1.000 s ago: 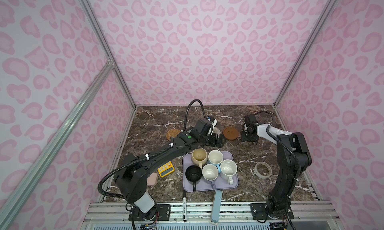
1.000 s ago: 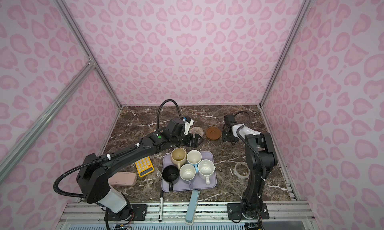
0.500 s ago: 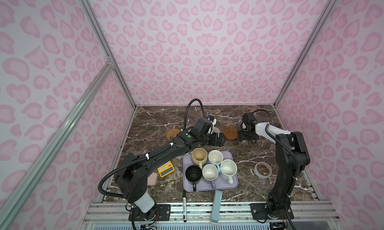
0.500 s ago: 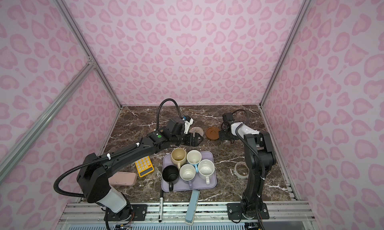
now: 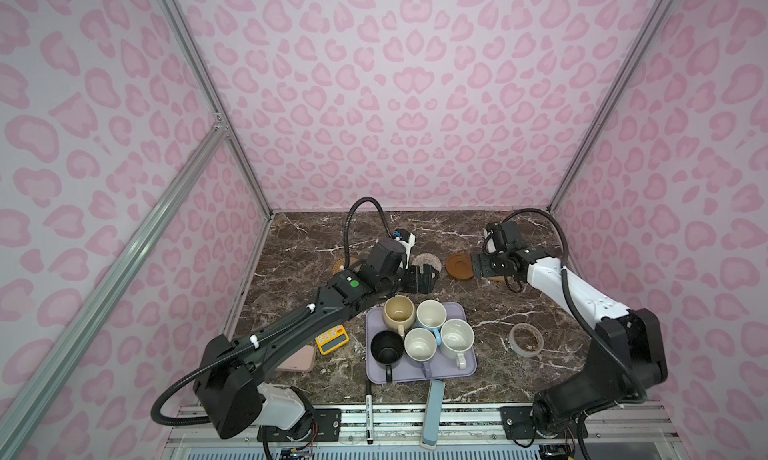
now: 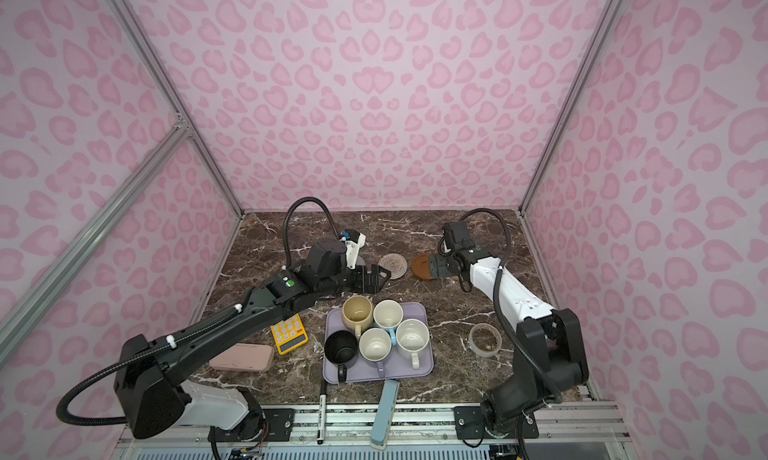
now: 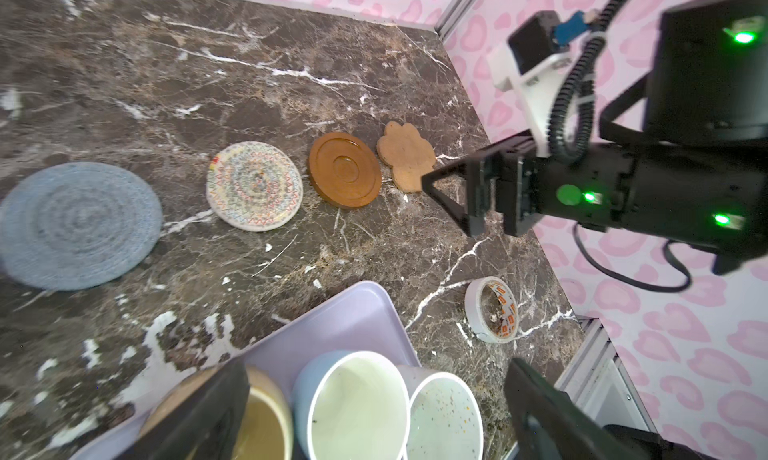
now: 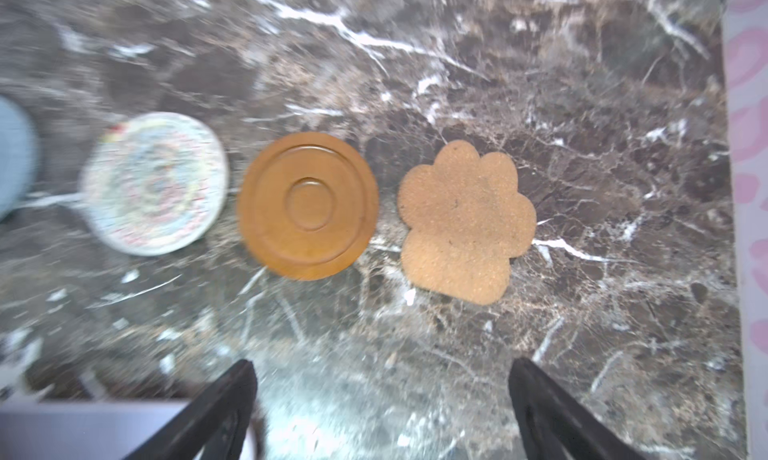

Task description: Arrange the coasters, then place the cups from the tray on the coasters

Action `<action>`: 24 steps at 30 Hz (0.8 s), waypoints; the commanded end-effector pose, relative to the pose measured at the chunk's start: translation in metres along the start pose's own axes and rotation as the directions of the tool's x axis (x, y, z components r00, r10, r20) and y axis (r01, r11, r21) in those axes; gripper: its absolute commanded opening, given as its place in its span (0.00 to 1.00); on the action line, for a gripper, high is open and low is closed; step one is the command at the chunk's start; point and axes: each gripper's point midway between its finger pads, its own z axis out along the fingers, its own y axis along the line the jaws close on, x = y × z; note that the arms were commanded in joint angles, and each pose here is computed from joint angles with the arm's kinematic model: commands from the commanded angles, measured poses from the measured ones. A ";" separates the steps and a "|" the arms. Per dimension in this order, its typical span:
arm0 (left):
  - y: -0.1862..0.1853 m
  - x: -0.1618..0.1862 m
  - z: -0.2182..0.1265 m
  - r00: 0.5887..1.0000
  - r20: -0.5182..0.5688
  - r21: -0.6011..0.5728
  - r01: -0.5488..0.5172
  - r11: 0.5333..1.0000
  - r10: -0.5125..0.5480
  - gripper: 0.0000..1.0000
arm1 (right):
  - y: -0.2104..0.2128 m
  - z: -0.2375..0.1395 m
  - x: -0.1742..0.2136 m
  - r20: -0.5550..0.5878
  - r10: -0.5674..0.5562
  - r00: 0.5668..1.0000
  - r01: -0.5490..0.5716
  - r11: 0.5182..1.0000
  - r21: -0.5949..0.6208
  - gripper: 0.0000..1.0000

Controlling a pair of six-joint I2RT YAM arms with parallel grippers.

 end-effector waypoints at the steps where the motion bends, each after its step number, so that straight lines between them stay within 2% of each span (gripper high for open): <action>1: 0.019 0.001 -0.024 0.998 0.062 -0.071 0.012 0.997 -0.007 0.98 | 0.012 -0.026 -0.002 0.082 0.003 0.997 0.000 0.999 -0.040 0.99; 5: 0.027 0.007 -0.057 0.985 0.171 -0.031 0.035 0.999 -0.030 0.99 | 0.042 -0.062 0.006 0.135 0.007 0.991 0.018 0.983 -0.184 0.99; 7: 0.045 0.014 -0.067 0.977 0.199 -0.076 0.094 0.993 -0.078 0.94 | 0.056 -0.075 0.013 0.152 -0.021 0.988 0.054 0.975 -0.216 0.99; 8: 0.050 0.017 -0.071 0.976 0.200 -0.095 0.111 0.989 -0.091 0.99 | 0.064 -0.081 0.017 0.164 -0.042 0.986 0.080 0.969 -0.233 0.99; 9: 0.054 0.020 -0.074 0.977 0.188 -0.114 0.120 0.986 -0.097 0.97 | 0.071 -0.085 0.020 0.172 -0.058 0.983 0.100 0.964 -0.245 0.99; 12: 0.057 0.037 -0.074 0.988 0.104 -0.136 0.129 0.982 -0.115 0.97 | 0.094 -0.094 0.032 0.196 -0.097 0.976 0.154 0.941 -0.300 0.99; 15: 0.056 0.056 -0.063 0.991 0.017 -0.127 0.134 0.983 -0.133 0.97 | 0.112 -0.097 0.042 0.209 -0.108 0.972 0.176 0.922 -0.345 0.99; 17: 0.061 0.068 -0.054 0.989 -0.044 -0.164 0.132 0.978 -0.140 0.98 | 0.120 -0.098 0.045 0.215 -0.120 0.969 0.193 0.911 -0.363 0.99; 20: 0.065 0.083 -0.041 0.982 -0.132 -0.229 0.100 0.968 -0.133 0.88 | 0.126 -0.098 0.049 0.220 -0.140 0.965 0.214 0.908 -0.361 0.99; 24: 0.069 0.097 -0.027 0.967 -0.226 -0.301 0.049 0.952 -0.121 0.82 | 0.123 -0.096 0.050 0.217 -0.143 0.966 0.213 0.914 -0.344 0.99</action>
